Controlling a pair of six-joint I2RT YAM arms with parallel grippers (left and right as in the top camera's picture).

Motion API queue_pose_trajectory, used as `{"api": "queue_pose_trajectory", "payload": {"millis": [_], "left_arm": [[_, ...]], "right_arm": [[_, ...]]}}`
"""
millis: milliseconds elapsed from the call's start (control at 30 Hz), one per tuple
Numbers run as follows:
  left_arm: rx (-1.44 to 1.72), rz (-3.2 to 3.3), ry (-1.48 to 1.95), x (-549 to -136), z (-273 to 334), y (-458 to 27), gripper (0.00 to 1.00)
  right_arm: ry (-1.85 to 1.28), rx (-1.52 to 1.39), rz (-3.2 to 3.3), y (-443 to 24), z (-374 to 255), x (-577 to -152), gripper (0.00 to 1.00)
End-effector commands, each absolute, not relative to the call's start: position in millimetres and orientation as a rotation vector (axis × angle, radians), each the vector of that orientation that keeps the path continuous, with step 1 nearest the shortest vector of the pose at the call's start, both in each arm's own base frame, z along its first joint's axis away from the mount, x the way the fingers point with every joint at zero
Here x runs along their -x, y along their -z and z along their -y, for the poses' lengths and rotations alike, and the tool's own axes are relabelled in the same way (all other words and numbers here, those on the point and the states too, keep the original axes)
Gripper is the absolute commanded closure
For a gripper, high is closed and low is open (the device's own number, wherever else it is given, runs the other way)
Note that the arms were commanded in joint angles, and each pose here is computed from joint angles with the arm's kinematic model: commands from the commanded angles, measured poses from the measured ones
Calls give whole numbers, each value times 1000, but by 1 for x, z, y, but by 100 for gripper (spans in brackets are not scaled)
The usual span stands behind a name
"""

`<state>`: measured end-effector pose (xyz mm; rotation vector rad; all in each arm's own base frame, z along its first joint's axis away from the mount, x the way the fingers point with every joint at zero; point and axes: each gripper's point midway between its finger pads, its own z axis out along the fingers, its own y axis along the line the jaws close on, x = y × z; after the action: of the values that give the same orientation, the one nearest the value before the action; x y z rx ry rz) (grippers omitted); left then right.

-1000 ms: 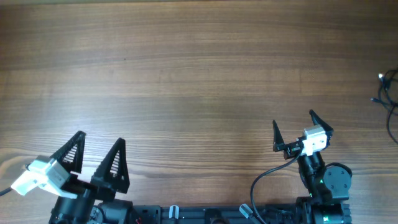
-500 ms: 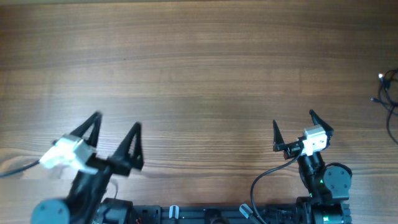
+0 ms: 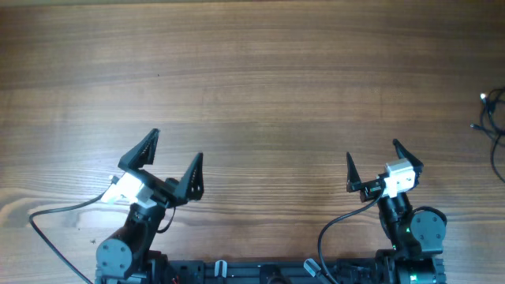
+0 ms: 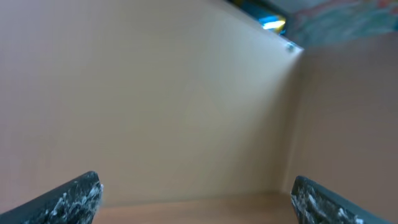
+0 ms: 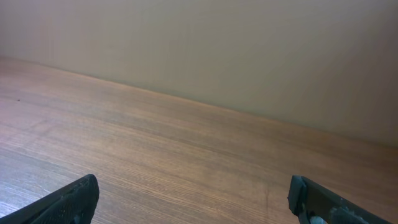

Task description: Untangle cables

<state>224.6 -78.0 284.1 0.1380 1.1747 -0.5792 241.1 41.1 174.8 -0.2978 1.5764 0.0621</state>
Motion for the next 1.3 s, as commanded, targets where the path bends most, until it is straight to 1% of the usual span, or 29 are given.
{"api": "queue_pose_trajectory", "payload": {"millis": [0,200,400,500,1267], "left_arm": [[-49,-1263,501,-238,58,-259,0],[110,-1426,385,-244,27,-216,0],[124,-1523,309,-245,20,-190,0],[140,-1644,262,-245,16,-158,0],[127,-1648,238,-245,15,-157,0]], "right_arm": [[-57,272,-1569,-176,-38,-241,0],[-57,272,-1569,-176,-38,-241,0],[-57,272,-1569,-176,-38,-241,0],[-57,272,-1569,-176,-38,-241,0],[-57,272,-1569,-176,-38,-241,0]]}}
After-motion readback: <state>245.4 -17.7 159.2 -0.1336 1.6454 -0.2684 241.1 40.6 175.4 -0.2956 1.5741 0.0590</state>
